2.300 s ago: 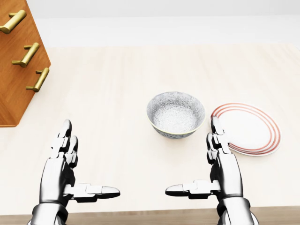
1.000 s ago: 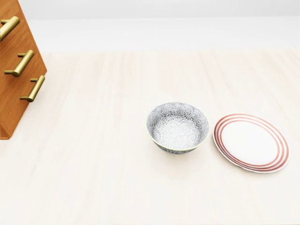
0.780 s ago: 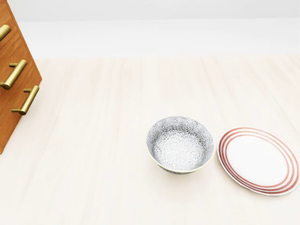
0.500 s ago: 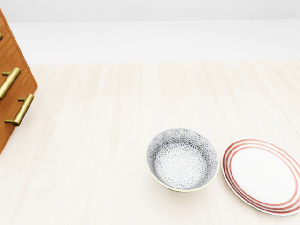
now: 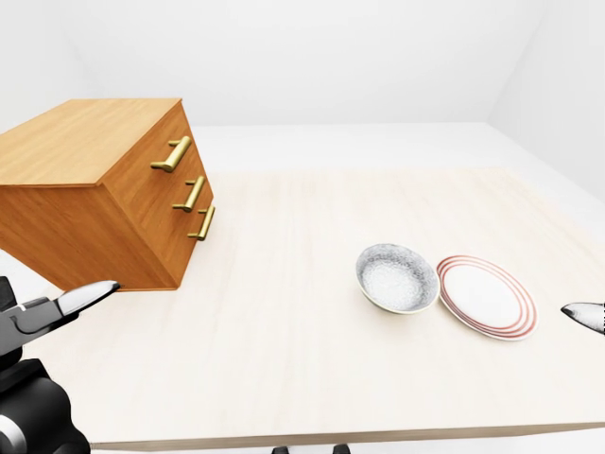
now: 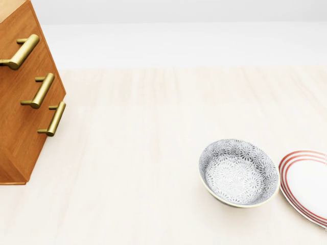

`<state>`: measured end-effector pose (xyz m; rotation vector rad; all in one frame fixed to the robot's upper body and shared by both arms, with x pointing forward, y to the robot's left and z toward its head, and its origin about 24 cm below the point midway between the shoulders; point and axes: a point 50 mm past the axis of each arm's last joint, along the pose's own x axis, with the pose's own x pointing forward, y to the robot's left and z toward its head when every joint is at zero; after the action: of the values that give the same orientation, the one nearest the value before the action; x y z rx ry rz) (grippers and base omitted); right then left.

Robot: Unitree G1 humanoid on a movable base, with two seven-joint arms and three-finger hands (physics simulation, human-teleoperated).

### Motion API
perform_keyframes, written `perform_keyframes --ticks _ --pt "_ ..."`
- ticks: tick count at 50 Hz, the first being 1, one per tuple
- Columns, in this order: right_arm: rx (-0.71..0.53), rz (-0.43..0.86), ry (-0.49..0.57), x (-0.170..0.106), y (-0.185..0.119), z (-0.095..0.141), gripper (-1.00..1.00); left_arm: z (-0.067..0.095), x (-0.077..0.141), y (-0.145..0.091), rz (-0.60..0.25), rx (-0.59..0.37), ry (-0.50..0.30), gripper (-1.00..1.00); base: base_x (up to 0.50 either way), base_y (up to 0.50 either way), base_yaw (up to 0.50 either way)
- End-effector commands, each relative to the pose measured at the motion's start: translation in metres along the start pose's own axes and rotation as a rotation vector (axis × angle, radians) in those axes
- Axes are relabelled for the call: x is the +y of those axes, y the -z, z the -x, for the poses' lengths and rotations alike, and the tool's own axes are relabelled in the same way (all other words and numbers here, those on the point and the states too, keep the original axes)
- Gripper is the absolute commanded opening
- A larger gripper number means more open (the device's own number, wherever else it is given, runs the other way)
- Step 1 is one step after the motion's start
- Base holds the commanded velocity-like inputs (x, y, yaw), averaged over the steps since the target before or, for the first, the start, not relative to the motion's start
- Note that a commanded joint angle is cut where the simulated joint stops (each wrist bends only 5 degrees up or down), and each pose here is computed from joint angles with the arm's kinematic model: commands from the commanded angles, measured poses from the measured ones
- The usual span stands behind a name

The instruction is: Put the bowl on top of the cabinet.

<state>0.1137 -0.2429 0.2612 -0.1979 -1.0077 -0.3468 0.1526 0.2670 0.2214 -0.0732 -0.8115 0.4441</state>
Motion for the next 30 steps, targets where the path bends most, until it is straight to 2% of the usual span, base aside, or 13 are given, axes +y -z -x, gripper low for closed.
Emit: perform_keyframes --ticks 1,30 --pt "0.006 0.012 -0.006 0.0008 0.0009 0.0011 1.00 0.0004 0.0002 0.0011 -0.003 0.005 0.001 1.00 0.11 0.50 0.00" --pt "-0.004 0.019 -0.006 -0.0004 -0.0001 0.0008 1.00 0.0002 -0.0007 -0.0005 -0.002 -0.002 0.005 1.00 0.11 0.50 0.00"
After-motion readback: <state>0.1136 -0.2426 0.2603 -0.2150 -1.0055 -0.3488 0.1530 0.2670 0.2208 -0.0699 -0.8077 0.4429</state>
